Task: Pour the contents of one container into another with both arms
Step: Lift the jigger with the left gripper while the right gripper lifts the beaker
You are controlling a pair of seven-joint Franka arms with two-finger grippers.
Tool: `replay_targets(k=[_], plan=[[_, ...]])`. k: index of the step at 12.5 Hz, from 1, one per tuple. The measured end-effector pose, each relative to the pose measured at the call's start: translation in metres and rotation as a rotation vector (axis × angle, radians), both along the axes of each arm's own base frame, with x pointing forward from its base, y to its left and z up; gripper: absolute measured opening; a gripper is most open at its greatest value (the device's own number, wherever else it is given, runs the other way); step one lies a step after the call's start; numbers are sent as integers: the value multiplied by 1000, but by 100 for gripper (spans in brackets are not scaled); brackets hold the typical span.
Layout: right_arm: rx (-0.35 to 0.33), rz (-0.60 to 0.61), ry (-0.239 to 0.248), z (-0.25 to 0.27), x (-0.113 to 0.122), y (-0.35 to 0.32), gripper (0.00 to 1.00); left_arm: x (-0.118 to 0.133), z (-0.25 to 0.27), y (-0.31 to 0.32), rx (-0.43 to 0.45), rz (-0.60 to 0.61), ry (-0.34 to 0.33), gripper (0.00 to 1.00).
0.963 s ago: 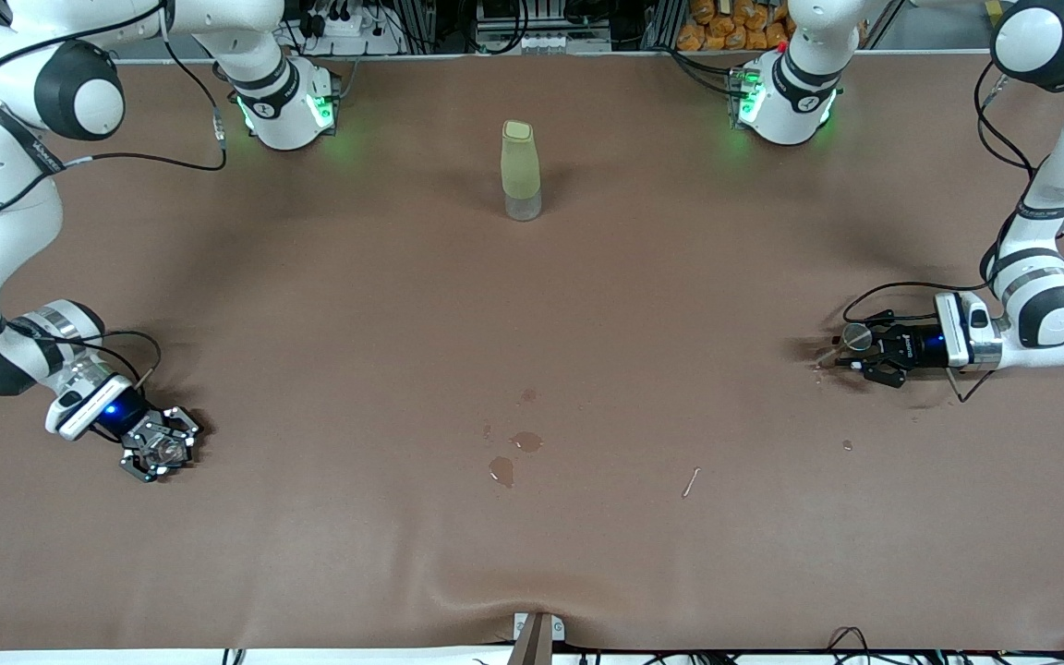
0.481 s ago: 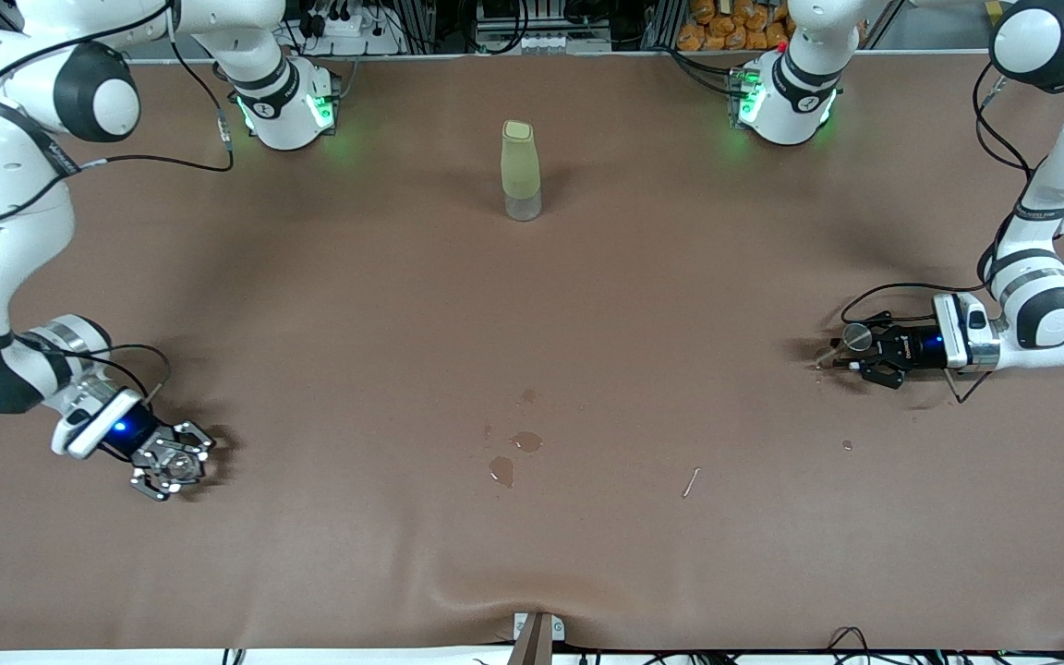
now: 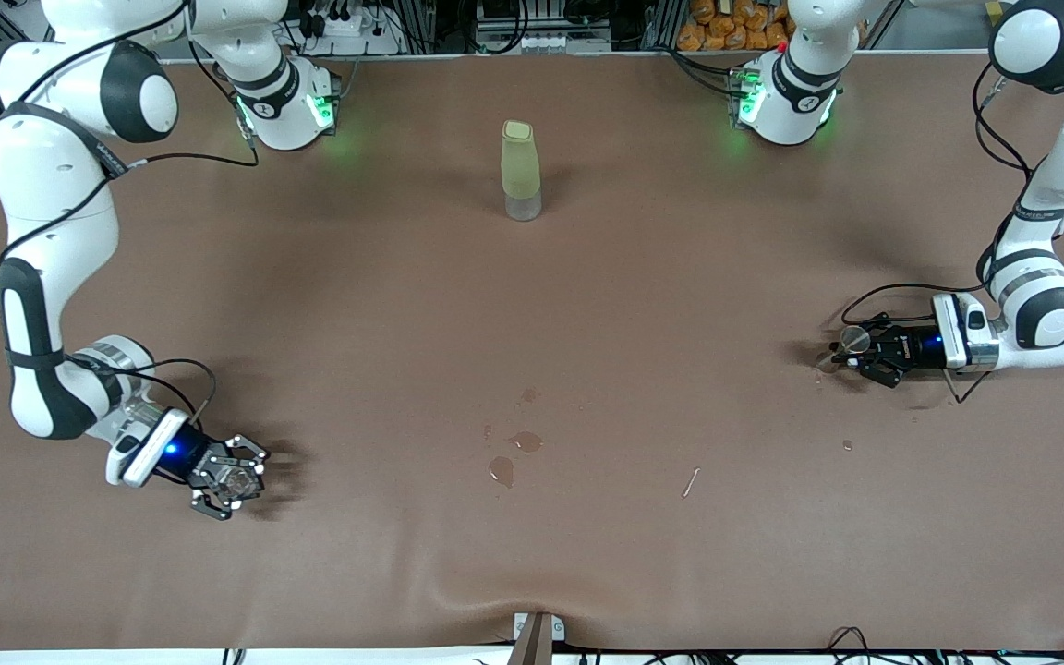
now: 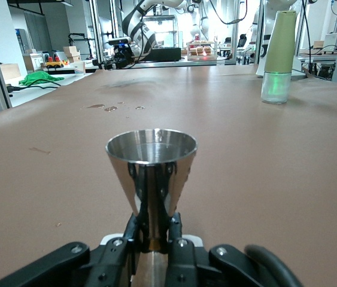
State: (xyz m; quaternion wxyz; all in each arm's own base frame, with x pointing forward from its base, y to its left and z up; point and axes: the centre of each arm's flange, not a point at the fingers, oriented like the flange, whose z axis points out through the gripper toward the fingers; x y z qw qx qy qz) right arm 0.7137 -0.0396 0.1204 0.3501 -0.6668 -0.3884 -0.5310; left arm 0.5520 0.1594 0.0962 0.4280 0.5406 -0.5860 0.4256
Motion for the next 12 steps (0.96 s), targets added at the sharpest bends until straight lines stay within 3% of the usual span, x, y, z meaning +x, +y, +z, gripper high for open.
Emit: replay_targets(k=[3, 6, 9, 12], plan=[[29, 22, 39, 30, 15, 31, 11, 6, 0, -27, -10, -35, 56, 21], [46, 14, 86, 68, 27, 54, 11, 43, 20, -98, -51, -48, 87, 21], [66, 25, 143, 93, 34, 81, 11, 87, 46, -183, -79, 25, 70, 21], [67, 39, 186, 130, 42, 110, 11, 106, 54, -278, -133, 160, 73, 21]])
